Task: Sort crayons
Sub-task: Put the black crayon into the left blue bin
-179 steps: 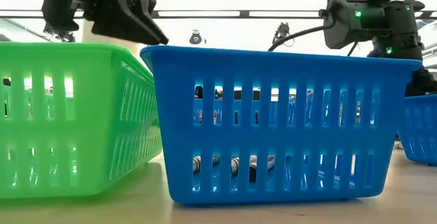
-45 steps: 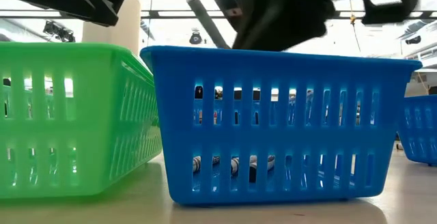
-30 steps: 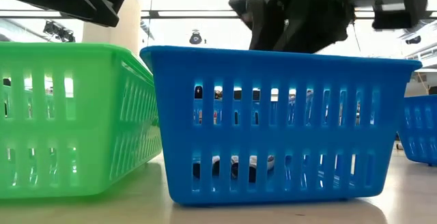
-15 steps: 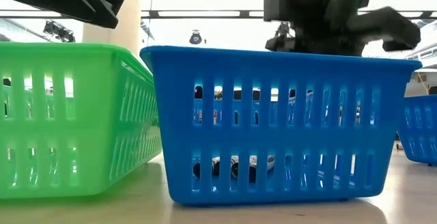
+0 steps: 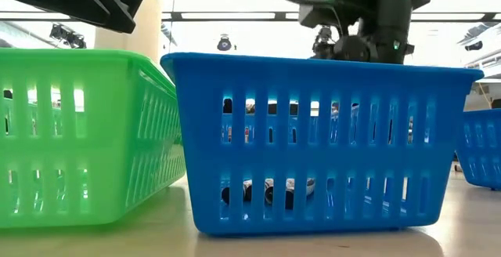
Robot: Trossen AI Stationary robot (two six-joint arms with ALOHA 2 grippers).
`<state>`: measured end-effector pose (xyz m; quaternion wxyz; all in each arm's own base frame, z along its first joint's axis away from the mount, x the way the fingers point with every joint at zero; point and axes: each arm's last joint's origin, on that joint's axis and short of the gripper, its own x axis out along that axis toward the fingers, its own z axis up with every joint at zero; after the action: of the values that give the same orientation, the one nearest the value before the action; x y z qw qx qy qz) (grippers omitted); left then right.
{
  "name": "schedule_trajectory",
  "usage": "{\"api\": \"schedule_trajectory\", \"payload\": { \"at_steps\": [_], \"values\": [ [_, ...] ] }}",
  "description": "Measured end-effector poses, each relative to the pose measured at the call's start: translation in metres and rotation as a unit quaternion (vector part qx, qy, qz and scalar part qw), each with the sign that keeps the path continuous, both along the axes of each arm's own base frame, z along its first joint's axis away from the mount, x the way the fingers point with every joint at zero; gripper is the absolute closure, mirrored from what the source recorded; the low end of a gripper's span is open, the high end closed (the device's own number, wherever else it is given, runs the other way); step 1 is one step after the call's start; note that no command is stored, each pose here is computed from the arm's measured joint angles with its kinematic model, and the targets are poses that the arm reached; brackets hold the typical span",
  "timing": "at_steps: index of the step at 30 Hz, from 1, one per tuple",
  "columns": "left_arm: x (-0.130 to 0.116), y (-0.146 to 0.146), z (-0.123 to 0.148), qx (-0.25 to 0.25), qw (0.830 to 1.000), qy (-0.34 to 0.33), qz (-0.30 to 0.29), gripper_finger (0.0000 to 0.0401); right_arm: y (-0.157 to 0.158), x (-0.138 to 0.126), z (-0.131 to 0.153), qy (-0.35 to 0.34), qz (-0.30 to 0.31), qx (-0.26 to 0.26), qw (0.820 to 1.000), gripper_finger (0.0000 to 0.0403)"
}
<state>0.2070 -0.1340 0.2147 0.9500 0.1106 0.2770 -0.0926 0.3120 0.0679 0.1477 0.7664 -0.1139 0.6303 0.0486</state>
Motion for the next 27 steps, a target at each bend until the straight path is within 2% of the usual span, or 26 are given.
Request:
{"api": "schedule_trajectory", "payload": {
  "at_steps": [5, 16, 23, 27],
  "values": [
    [0.000, 0.000, 0.000, -0.001, 1.000, 0.000, 0.001, 0.0255, -0.006, -0.004, -0.010, -0.002, -0.006, 0.017, 1.000, 0.0297],
    [0.000, 0.000, -0.001, 0.001, 1.000, 0.003, 0.001, 0.0255, -0.005, -0.003, -0.010, -0.007, 0.000, 0.021, 1.000, 0.0363],
    [-0.001, 0.000, -0.001, 0.001, 1.000, 0.006, 0.002, 0.0255, -0.002, 0.012, 0.014, -0.030, -0.010, 0.018, 0.999, 0.0364],
    [-0.001, 0.000, -0.001, 0.001, 1.000, 0.006, 0.002, 0.0255, 0.008, 0.027, 0.035, -0.076, 0.001, 0.040, 0.996, 0.0364]
  ]
}}
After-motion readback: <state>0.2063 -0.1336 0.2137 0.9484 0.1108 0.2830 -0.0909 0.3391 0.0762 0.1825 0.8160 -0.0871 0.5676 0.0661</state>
